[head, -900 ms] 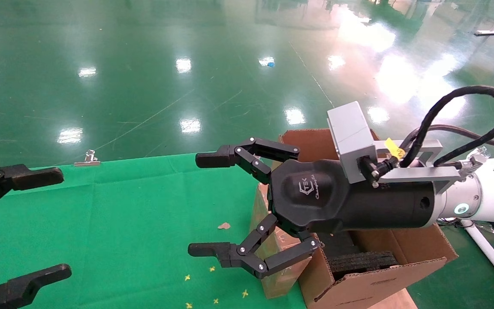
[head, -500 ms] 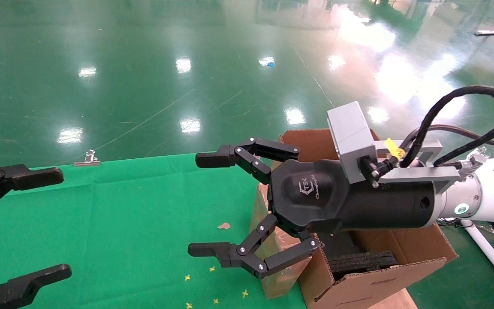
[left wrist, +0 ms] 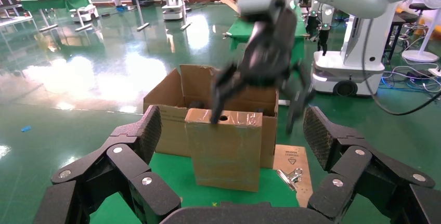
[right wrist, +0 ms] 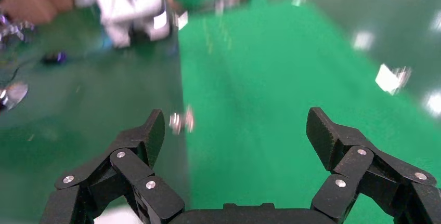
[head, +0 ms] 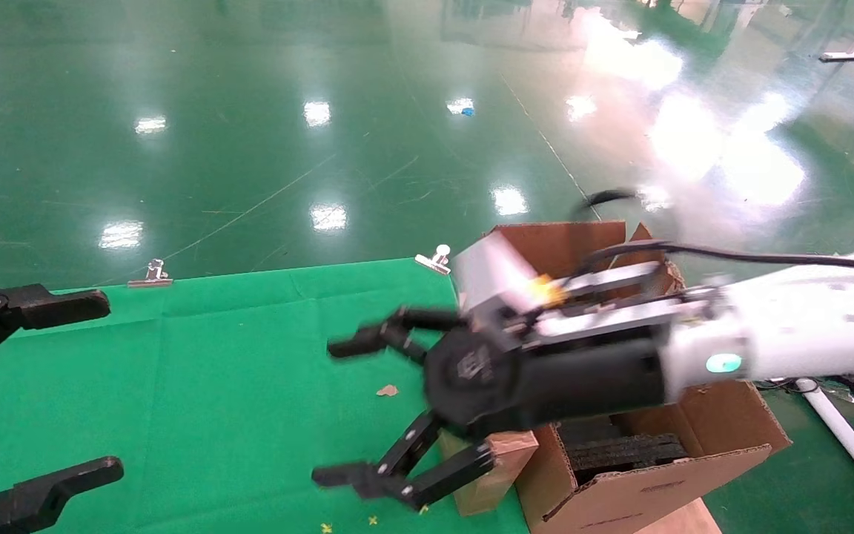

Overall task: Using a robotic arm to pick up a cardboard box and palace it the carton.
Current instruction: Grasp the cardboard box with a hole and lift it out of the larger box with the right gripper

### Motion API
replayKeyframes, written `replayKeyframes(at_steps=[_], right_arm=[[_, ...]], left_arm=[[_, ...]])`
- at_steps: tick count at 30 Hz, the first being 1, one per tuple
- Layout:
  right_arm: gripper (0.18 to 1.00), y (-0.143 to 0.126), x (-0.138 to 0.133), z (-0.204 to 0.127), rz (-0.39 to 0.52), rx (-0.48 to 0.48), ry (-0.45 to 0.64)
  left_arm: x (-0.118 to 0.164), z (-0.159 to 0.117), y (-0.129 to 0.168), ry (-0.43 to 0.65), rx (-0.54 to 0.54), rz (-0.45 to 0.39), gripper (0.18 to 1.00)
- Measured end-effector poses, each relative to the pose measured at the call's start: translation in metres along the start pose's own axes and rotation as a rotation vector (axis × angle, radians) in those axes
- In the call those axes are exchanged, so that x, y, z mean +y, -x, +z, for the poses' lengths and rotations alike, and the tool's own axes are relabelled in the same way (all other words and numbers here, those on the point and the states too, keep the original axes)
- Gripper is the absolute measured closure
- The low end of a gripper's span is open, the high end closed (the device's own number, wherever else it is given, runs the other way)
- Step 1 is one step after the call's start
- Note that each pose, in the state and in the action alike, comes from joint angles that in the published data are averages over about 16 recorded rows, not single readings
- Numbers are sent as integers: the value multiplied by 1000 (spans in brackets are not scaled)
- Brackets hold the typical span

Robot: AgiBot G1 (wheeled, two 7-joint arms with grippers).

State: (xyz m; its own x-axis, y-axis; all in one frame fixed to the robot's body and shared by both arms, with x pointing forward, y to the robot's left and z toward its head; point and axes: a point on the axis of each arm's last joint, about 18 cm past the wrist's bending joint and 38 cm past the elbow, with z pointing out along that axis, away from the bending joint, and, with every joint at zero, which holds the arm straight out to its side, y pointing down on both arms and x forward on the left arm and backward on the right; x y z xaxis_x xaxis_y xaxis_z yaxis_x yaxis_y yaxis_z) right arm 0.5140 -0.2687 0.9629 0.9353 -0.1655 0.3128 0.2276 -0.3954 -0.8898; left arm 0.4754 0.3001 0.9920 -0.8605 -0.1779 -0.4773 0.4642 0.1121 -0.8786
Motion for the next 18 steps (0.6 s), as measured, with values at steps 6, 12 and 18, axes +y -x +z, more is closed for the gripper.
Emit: replayKeyframes(at_steps=[6,12,18], right_arm=[[178,-17,6,27,69,-4,256],[178,-32,-2,36,68,29,478],[178,-40,-24,27,7,77,621]], left_arm=[[0,0,0,0,0,0,184],[0,0,0,0,0,0,184],[0,0,0,0,0,0,184]])
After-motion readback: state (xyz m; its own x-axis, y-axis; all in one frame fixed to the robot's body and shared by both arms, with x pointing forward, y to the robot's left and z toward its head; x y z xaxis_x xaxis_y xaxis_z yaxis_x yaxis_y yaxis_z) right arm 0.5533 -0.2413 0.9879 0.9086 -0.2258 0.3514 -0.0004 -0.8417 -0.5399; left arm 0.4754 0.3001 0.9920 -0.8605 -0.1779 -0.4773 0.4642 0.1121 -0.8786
